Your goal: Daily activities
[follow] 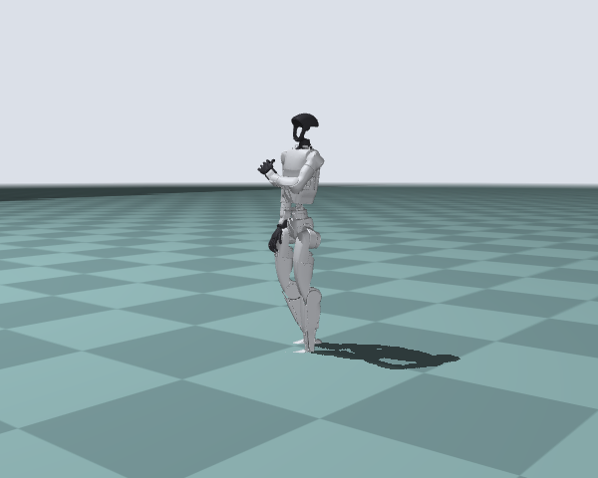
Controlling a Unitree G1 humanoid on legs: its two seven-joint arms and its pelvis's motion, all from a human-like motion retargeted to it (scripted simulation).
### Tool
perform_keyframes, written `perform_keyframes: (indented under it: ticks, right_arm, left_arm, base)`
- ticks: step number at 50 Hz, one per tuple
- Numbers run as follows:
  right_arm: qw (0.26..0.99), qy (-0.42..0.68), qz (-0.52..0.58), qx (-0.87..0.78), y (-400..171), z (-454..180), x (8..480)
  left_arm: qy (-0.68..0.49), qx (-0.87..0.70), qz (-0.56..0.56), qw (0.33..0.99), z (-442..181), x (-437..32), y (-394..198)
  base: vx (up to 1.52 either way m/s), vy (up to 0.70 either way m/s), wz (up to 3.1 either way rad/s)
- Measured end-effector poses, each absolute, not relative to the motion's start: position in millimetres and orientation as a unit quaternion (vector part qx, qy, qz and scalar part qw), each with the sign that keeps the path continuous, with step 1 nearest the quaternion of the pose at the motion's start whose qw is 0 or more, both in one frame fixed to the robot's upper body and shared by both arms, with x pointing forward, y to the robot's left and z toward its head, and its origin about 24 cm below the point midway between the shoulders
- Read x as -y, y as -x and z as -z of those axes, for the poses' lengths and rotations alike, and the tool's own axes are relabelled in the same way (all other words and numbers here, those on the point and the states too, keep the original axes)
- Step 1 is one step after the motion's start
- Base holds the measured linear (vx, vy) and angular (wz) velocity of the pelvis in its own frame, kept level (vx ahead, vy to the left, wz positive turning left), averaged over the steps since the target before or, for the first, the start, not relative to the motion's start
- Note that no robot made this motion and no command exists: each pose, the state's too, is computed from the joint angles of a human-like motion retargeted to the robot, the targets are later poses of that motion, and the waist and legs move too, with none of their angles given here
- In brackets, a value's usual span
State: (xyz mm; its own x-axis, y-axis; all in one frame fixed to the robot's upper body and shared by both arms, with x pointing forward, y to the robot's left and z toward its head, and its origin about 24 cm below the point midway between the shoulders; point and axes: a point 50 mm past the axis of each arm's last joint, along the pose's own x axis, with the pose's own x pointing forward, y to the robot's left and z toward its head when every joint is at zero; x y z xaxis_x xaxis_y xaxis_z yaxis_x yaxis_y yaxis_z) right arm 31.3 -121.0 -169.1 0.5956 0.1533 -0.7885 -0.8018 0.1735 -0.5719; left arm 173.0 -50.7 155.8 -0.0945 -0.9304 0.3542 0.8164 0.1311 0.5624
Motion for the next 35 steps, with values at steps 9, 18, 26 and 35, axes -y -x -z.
perform_keyframes:
  ticks: [9,18,26,35]
  right_arm:
    - [0.706,0.549,-0.345,-0.284,-27.3,168.7,114.5]
    - [0.708,0.556,-0.349,-0.260,-31.8,167.3,108.4]
    - [0.713,0.580,-0.334,-0.209,-63.1,162.4,105.9]
    - [0.710,0.640,-0.264,-0.130,-137.1,143.7,128.3]
  left_arm:
    - [-0.075,0.343,0.652,0.672,-155.9,56.6,-173.1]
    - [-0.064,0.338,0.644,0.683,-155.5,61.7,-174.9]
    - [-0.050,0.317,0.632,0.706,-148.0,64.1,-177.6]
    - [-0.025,0.252,0.587,0.769,-126.3,61.3,-191.9]
  base:
    - [-0.02,0.00,0.46]
    - [-0.04,0.00,0.48]
    - [-0.07,-0.01,0.54]
    - [-0.17,-0.03,0.74]
